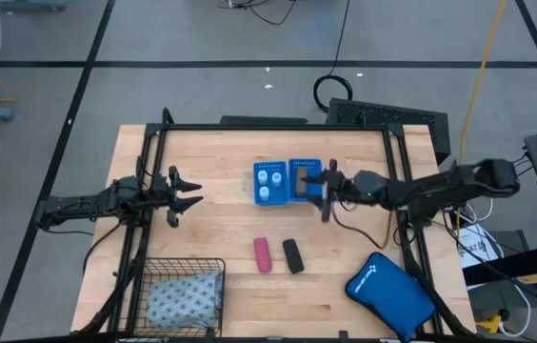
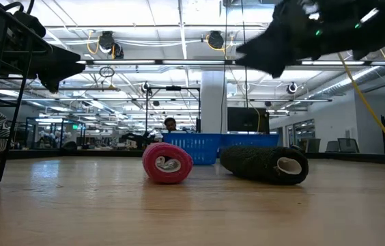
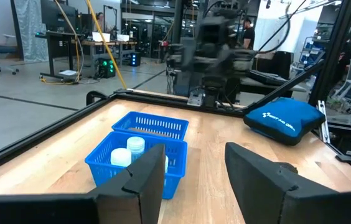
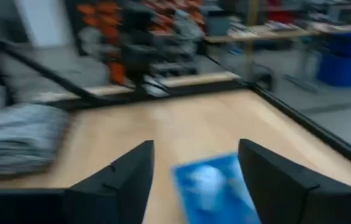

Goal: Pick & place medical supplies in basket/bin
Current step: Put the pink bandage into the right blue bin

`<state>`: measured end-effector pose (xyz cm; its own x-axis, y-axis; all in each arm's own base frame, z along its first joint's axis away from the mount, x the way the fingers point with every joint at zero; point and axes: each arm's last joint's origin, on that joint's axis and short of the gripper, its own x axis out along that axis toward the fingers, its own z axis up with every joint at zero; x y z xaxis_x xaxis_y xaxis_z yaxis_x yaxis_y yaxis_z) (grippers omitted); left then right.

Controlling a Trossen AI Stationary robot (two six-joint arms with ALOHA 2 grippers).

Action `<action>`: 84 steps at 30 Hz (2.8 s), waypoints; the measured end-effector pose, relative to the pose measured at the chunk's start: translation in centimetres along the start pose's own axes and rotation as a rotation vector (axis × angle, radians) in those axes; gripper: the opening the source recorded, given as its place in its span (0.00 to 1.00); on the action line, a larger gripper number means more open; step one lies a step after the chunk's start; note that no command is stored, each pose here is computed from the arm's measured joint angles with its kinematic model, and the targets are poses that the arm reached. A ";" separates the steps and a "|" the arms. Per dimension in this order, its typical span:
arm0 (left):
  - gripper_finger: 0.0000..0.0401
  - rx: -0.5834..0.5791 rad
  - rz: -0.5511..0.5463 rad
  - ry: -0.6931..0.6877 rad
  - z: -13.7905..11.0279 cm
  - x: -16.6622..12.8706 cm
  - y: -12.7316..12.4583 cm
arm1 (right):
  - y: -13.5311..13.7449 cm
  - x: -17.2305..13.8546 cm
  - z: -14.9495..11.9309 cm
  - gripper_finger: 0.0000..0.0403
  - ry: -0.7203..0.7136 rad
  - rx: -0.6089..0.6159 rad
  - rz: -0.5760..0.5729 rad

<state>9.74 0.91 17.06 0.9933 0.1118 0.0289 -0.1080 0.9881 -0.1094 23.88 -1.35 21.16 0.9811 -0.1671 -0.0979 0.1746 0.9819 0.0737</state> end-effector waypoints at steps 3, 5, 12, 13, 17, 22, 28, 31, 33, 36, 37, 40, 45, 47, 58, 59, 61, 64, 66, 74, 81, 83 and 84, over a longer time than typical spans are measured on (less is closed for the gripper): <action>0.43 0.000 0.000 0.000 0.0 0.0 0.0 | 2.3 -0.6 0.4 0.61 -0.028 0.008 0.103; 0.43 0.000 0.000 0.000 0.0 0.0 0.0 | 3.8 -1.0 0.2 0.64 -0.022 0.024 0.166; 0.43 0.000 0.000 0.000 0.0 0.0 0.0 | 7.3 -2.3 -0.1 0.67 -0.005 0.087 0.324; 0.43 0.000 0.000 0.000 0.0 0.0 0.0 | 7.6 -2.4 -0.1 0.66 -0.004 0.087 0.335; 0.43 0.000 0.000 0.000 0.0 0.0 0.0 | 7.9 -3.4 0.7 0.64 -0.037 0.040 0.366; 0.43 0.000 0.000 -0.001 0.0 0.0 0.0 | 6.8 -5.5 2.2 0.63 -0.037 -0.058 0.354; 0.43 0.000 0.000 -0.001 0.0 0.0 0.0 | 5.1 -8.8 3.2 0.63 0.025 -0.032 0.348; 0.43 0.000 0.000 -0.001 0.0 0.0 0.0 | 4.4 -10.3 3.3 0.62 0.054 -0.016 0.344; 0.43 0.000 0.000 -0.001 0.0 0.0 0.0 | 4.0 -11.0 3.2 0.62 0.065 -0.014 0.342; 0.43 0.000 0.000 -0.001 0.0 0.0 0.0 | 3.6 -11.7 2.8 0.62 0.044 -0.015 0.345; 0.43 0.000 0.000 -0.001 0.0 0.0 0.0 | 3.4 -11.9 2.4 0.62 0.038 -0.022 0.346; 0.43 0.000 0.000 -0.001 0.0 0.0 0.0 | 3.0 -12.4 1.1 0.63 0.030 -0.068 0.347; 0.43 -0.002 -0.006 -0.059 0.6 0.0 -0.1 | 2.4 -13.0 -1.4 0.63 0.030 -0.092 0.347; 0.43 -0.034 -0.015 -0.114 1.1 -0.1 -0.1 | 2.2 -13.2 -1.9 0.63 0.024 -0.085 0.346; 0.43 -0.300 0.013 -0.212 1.9 -0.2 0.0 | 1.8 -13.9 -2.4 0.63 0.030 -0.096 0.346; 0.43 -0.333 0.021 -0.218 2.0 -0.2 0.0 | 1.8 -13.9 -2.5 0.63 0.039 -0.099 0.345; 0.43 -0.394 0.038 -0.232 2.0 -0.2 0.1 | 1.7 -14.0 -2.6 0.63 0.045 -0.100 0.345; 0.43 -0.431 0.059 -0.231 1.9 -0.2 0.2 | 1.7 -14.1 -2.5 0.63 0.035 -0.097 0.346; 0.43 -0.494 0.085 -0.212 1.7 -0.2 0.3 | 1.7 -14.1 -2.5 0.63 0.033 -0.097 0.346; 0.57 -0.662 0.077 -0.081 0.6 1.2 -0.2 | 1.7 -14.1 -2.4 0.63 0.030 -0.089 0.346; 0.73 -0.582 0.007 0.036 1.0 3.9 -2.1 | 1.7 -14.1 -2.4 0.63 0.023 -0.085 0.345; 0.73 -0.535 0.022 0.111 1.4 5.2 -2.9 | 1.7 -14.1 -2.4 0.63 0.023 -0.085 0.344; 0.73 -0.503 0.028 0.154 1.6 6.1 -3.4 | 1.7 -14.1 -2.4 0.63 0.023 -0.085 0.344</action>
<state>16.06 -1.61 19.17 0.9889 0.0829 -0.1230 -0.1390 0.8077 -0.5729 10.16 2.86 20.30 0.9789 0.1757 -0.1043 -0.1743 0.9844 0.0232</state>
